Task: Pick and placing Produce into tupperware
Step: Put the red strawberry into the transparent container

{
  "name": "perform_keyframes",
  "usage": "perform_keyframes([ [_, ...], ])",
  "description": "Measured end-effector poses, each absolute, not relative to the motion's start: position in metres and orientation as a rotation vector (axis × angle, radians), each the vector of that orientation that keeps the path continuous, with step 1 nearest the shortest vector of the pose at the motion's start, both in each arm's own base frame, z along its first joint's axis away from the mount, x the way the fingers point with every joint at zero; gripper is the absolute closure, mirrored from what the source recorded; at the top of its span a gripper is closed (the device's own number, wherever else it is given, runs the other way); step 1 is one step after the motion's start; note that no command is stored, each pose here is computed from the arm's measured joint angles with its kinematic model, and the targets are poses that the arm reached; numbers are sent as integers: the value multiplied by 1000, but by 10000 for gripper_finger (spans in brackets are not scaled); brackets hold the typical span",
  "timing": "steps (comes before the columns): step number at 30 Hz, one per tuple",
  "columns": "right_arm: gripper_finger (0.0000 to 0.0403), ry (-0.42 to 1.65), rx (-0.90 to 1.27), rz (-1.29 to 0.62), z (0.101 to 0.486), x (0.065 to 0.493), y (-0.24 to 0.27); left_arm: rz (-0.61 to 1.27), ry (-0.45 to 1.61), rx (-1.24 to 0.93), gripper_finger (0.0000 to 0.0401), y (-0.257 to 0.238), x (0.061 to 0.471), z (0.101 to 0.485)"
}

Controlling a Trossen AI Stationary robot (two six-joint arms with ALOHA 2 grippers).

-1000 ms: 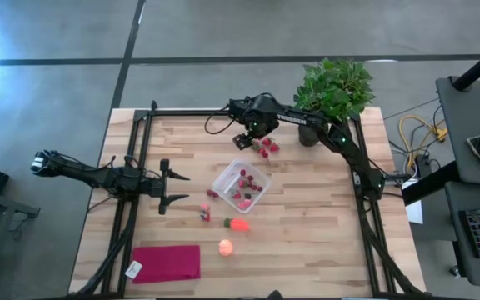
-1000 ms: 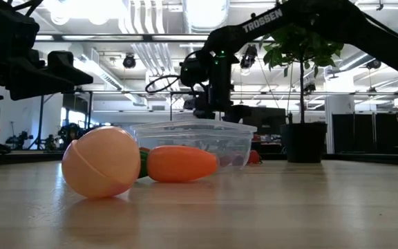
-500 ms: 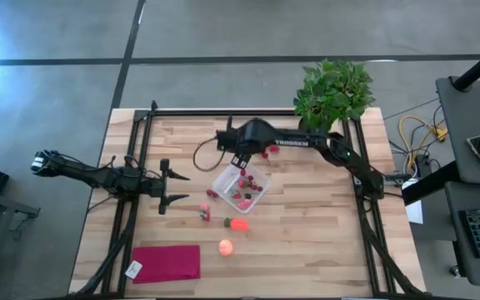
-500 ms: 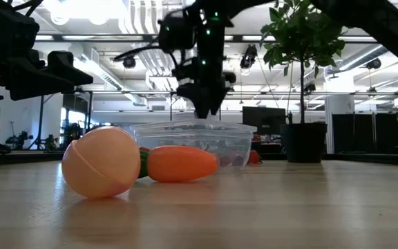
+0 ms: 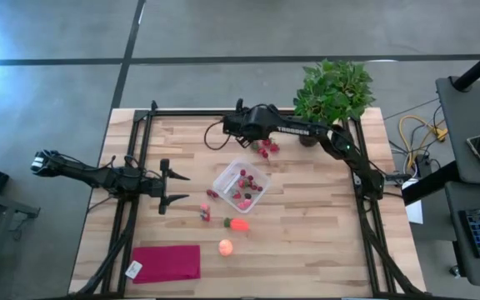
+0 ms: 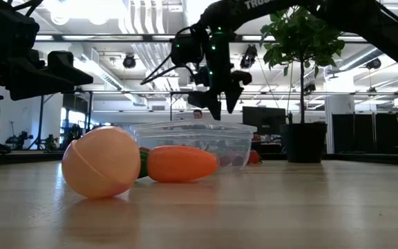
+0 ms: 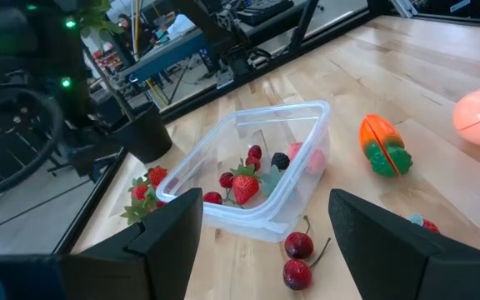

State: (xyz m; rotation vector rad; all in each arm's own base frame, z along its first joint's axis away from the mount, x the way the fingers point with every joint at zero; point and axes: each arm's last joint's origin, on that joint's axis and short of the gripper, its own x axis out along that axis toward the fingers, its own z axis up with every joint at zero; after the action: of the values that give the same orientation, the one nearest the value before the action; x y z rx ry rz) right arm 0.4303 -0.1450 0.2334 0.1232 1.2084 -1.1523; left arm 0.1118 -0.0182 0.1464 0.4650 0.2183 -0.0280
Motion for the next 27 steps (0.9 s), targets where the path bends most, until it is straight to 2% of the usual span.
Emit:
perform_keyframes([
  [3, 179, 1133, 112, -1238, 235, 433, -136, -28, 218, 465, 154, -18, 112, 146],
  [8, 193, 899, 334, -1399, 234, 439, -115, -28, 220, 466, 154, -18, 112, 146],
  [14, 196, 823, 388, -1390, 232, 447, -79, -28, 219, 465, 154, -18, 112, 146],
  [18, 196, 764, 461, -1452, 232, 443, -58, -28, 219, 465, 154, -18, 112, 146],
  [22, 196, 684, 649, -1629, 237, 426, -36, -28, 219, 465, 154, -18, 112, 146],
  [27, 195, 599, 946, -1683, 243, 416, -22, -28, 219, 465, 154, -18, 112, 146],
])
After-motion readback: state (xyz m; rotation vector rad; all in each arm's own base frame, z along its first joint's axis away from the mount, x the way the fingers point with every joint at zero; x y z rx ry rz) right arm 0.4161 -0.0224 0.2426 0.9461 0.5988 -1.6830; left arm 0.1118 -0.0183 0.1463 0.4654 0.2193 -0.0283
